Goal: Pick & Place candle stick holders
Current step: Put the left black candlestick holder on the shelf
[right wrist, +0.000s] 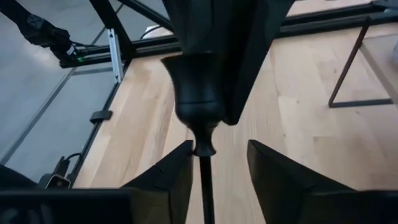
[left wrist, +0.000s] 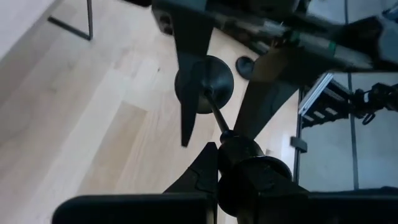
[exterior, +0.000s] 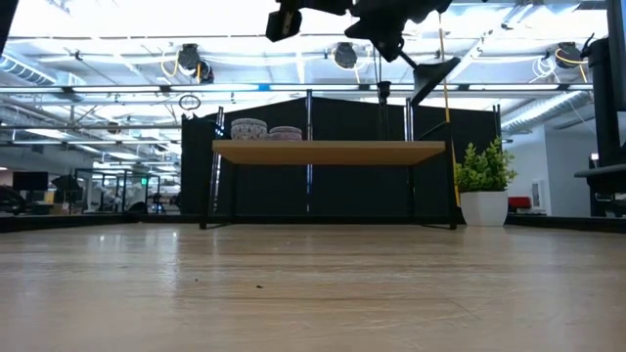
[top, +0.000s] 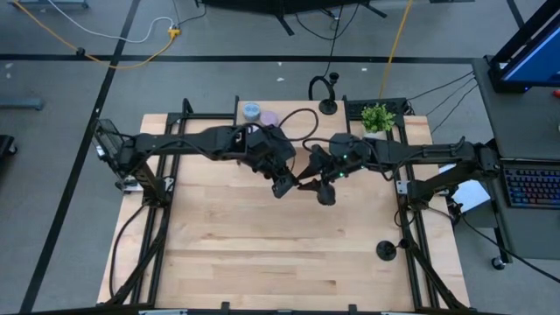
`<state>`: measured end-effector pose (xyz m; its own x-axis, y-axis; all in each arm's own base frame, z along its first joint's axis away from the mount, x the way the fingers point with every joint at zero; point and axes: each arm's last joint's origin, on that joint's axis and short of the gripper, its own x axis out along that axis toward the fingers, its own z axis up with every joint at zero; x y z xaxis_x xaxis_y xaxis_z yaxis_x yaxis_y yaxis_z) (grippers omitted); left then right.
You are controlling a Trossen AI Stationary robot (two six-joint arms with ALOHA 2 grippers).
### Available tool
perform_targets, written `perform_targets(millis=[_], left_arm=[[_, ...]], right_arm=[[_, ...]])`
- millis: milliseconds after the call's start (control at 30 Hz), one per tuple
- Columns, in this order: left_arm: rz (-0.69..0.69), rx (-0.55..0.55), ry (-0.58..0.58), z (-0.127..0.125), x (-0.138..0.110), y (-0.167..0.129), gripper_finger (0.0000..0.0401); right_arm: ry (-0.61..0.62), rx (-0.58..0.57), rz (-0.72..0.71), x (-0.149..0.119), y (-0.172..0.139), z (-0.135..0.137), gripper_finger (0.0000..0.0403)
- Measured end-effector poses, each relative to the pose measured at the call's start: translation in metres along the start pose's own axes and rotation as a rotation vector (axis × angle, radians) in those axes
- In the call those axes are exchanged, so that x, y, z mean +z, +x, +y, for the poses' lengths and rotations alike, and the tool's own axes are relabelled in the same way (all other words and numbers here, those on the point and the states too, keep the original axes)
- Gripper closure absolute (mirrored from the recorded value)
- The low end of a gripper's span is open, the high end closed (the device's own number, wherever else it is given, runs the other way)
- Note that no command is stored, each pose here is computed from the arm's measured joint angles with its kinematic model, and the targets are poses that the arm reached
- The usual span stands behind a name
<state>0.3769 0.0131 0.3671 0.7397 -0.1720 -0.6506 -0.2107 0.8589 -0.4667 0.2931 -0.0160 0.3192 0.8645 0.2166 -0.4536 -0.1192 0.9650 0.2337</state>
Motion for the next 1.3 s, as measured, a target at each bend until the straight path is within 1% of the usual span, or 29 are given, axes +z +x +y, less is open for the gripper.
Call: perform_targets(millis=[133, 333, 433, 567, 733, 1033, 1067, 1133, 1300], left_arm=[[0.011, -0.014, 0.002, -0.0004, -0.0006, 0.0009, 0.0384], [0.011, -0.014, 0.002, -0.0004, -0.0006, 0.0008, 0.0384], [0.013, -0.016, 0.001, -0.0002, -0.0006, 0.0007, 0.0384], [0.014, -0.016, 0.001, -0.0002, -0.0006, 0.0007, 0.0384], [0.016, -0.016, 0.0, 0.0, -0.0008, 0.0007, 0.0384], [0.017, -0.018, 0.001, -0.0001, -0.001, 0.0009, 0.0384], [0.017, -0.018, 0.001, -0.0001, -0.001, 0.0009, 0.038], [0.017, -0.018, 0.003, 0.0, -0.001, 0.0009, 0.0358], [0.012, -0.011, 0.053, 0.0002, -0.0007, 0.0007, 0.0275]], right_arm=[[0.006, 0.0, 0.023, -0.0023, 0.0, 0.0001, 0.0275], [0.006, -0.001, 0.023, -0.0023, 0.0001, 0.0001, 0.0289], [0.006, 0.0, 0.024, -0.0024, 0.0001, 0.0001, 0.0302], [-0.003, 0.002, 0.023, -0.0023, 0.0001, 0.0002, 0.0332], [-0.03, 0.008, 0.024, -0.0023, 0.0001, 0.0005, 0.0389], [-0.028, 0.004, 0.022, -0.0022, 0.0001, 0.0004, 0.0395], [-0.027, 0.003, 0.021, -0.0021, 0.0001, 0.0004, 0.0395], [-0.026, 0.001, 0.016, -0.0018, 0.0001, 0.0004, 0.0395], [-0.026, -0.002, 0.015, -0.0017, 0.0001, 0.0003, 0.0395]])
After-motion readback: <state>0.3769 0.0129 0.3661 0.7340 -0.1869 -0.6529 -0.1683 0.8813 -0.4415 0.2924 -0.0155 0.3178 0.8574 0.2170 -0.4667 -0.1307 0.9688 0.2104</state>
